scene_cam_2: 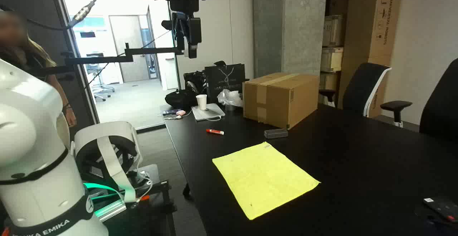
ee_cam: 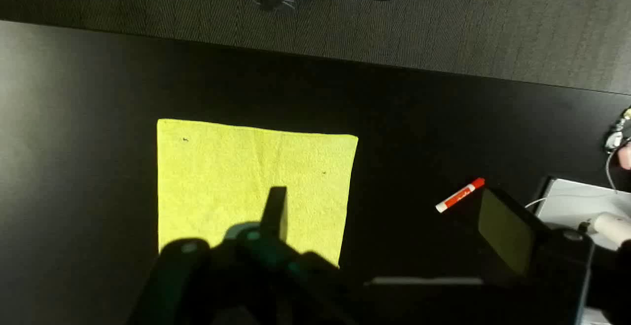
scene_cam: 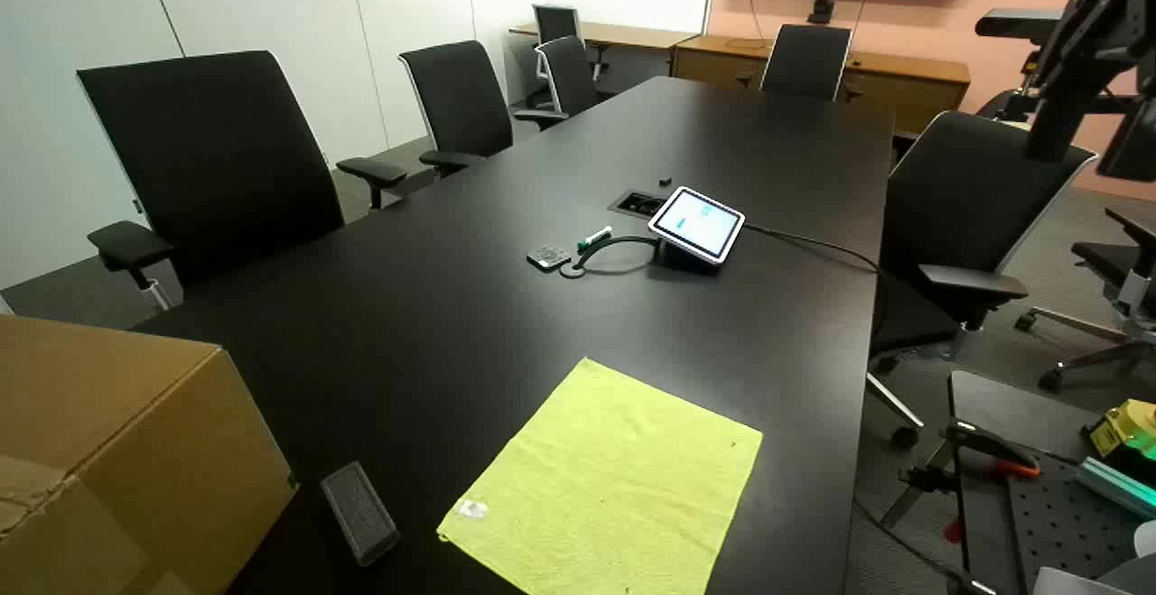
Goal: Fold the yellow towel in half
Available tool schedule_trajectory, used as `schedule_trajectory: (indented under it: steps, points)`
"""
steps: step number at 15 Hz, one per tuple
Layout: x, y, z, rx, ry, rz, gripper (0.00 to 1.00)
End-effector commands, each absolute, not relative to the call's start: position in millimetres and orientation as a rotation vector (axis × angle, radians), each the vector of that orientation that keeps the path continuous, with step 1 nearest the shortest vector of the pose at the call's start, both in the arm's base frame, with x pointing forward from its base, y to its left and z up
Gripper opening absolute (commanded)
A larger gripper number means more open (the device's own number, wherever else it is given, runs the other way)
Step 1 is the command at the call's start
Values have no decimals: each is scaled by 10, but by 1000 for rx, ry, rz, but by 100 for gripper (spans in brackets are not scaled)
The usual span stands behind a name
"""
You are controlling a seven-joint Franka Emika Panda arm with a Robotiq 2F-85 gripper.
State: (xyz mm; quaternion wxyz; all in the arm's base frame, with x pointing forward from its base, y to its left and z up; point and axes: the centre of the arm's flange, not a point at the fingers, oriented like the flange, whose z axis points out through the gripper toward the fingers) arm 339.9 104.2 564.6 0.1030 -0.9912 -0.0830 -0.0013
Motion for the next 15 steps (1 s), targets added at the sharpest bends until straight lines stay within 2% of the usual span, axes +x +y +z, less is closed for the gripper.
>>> schedule_trajectory:
  steps: [1, 8, 15]
  points:
    - [3400, 1043, 5668, -2924, -246, -11, 100]
    - [3495, 996, 5516, -2929, -261, -7, 100]
    - [3874, 924, 4396, -2939, -278, -50, 100]
